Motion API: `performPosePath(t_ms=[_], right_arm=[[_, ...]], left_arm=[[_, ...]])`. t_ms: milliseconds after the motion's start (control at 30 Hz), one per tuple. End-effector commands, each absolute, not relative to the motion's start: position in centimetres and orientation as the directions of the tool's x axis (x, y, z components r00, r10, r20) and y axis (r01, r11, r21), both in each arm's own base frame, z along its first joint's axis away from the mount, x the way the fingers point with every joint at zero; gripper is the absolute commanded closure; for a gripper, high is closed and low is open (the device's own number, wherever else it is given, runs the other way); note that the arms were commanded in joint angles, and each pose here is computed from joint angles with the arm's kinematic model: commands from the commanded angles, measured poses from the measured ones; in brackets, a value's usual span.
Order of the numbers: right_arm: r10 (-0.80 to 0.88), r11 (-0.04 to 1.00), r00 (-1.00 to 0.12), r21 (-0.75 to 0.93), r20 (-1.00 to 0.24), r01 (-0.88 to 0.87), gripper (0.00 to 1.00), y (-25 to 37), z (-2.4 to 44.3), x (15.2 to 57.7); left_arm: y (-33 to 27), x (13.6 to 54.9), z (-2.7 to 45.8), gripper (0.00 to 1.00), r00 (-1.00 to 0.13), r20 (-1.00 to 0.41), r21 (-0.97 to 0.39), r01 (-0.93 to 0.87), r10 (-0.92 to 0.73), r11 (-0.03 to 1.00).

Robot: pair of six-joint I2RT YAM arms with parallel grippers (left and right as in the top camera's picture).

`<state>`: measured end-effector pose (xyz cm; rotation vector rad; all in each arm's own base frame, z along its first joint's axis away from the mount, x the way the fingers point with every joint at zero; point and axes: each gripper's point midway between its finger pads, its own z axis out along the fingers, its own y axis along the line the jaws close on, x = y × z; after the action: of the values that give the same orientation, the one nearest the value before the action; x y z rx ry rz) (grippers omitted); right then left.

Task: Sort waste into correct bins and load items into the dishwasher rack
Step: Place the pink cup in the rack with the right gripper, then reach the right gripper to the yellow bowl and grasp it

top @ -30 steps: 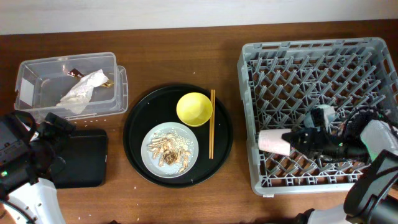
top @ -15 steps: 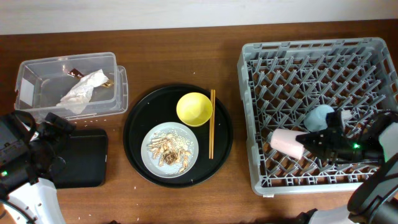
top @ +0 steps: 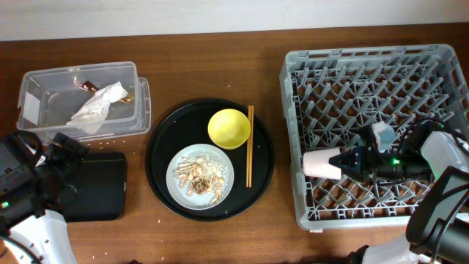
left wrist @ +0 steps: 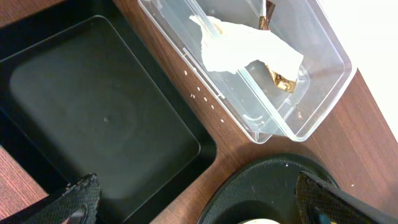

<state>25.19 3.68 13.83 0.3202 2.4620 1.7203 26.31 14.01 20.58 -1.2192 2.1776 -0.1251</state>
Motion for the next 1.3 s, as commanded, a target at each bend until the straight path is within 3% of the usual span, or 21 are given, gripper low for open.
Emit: performPosePath(t_ms=[0, 33, 100, 233, 367, 433, 500, 567, 600, 667, 733, 800, 933, 1133, 1267], right_arm=[[0.212, 0.529, -0.958, 0.801, 0.195, 0.280, 0.84, 1.9, 9.9, 23.3], [0.291, 0.648, -0.930, 0.669, 0.224, 0.364, 0.83, -0.3, 8.9, 23.2], [0.389, 0.738, -0.896, 0.510, 0.213, 0.442, 0.81, -2.8, 9.5, 22.9], [0.485, 0.792, -0.856, 0.325, 0.179, 0.517, 0.76, -5.3, 11.8, 21.4], [0.514, 0.815, -0.857, 0.323, -0.023, 0.481, 0.76, -5.6, 19.3, 21.6], [0.467, 0.836, -0.871, 0.397, -0.152, 0.379, 0.76, -3.1, 22.6, 21.8], [0.244, 0.849, -0.931, 0.524, -0.272, 0.070, 0.75, 4.3, 25.5, 22.4], [0.075, 0.840, -0.928, 0.524, -0.364, -0.138, 0.64, 10.7, 26.6, 24.2], [-0.033, 0.855, -0.918, 0.465, -0.395, -0.231, 0.49, 14.7, 26.2, 25.7], [-0.177, 0.824, -0.912, 0.452, -0.370, -0.343, 0.48, 19.9, 25.8, 26.9], [-0.315, 0.851, -0.901, 0.332, -0.298, -0.407, 0.48, 25.7, 24.1, 30.6], [-0.358, 0.859, -0.877, 0.256, -0.320, -0.444, 0.41, 31.4, 20.8, 36.7], [-0.254, 0.916, -0.914, 0.225, -0.317, -0.333, 0.41, 34.7, 11.6, 42.6], [-0.231, 0.965, -0.936, 0.058, -0.267, -0.254, 0.60, 34.6, 4.5, 42.6], [-0.172, 0.982, -0.960, 0.044, -0.221, -0.186, 0.60, 35.2, 2.8, 41.0]], left_arm=[[14.1, 26.3, 20.8, 0.01, -0.360, -0.482, -0.375, -0.739, -0.799, 0.559], [14.1, 26.3, 20.8, 0.01, -0.360, -0.482, -0.375, -0.739, -0.799, 0.559], [14.1, 26.3, 20.8, 0.01, -0.360, -0.482, -0.375, -0.740, -0.799, 0.559], [14.1, 26.3, 20.8, 0.01, -0.360, -0.482, -0.375, -0.739, -0.799, 0.559], [14.1, 26.3, 20.8, 0.01, -0.360, -0.482, -0.375, -0.740, -0.799, 0.559], [14.1, 26.3, 20.8, 0.01, -0.360, -0.482, -0.375, -0.739, -0.799, 0.559], [14.1, 26.3, 20.8, 0.01, -0.360, -0.482, -0.375, -0.740, -0.799, 0.559], [14.1, 26.3, 20.8, 0.01, -0.360, -0.482, -0.375, -0.739, -0.799, 0.560], [14.1, 26.3, 20.8, 0.01, -0.360, -0.482, -0.375, -0.739, -0.799, 0.559], [14.1, 26.3, 20.8, 0.01, -0.360, -0.482, -0.375, -0.739, -0.799, 0.559], [14.1, 26.3, 20.8, 0.01, -0.360, -0.482, -0.375, -0.739, -0.799, 0.560], [14.1, 26.3, 20.8, 0.01, -0.360, -0.482, -0.375, -0.739, -0.799, 0.559], [14.1, 26.3, 20.8, 0.01, -0.360, -0.482, -0.375, -0.739, -0.799, 0.559], [14.1, 26.3, 20.8, 0.01, -0.360, -0.482, -0.375, -0.739, -0.799, 0.559], [14.1, 26.3, 20.8, 0.01, -0.360, -0.482, -0.375, -0.740, -0.799, 0.559]])
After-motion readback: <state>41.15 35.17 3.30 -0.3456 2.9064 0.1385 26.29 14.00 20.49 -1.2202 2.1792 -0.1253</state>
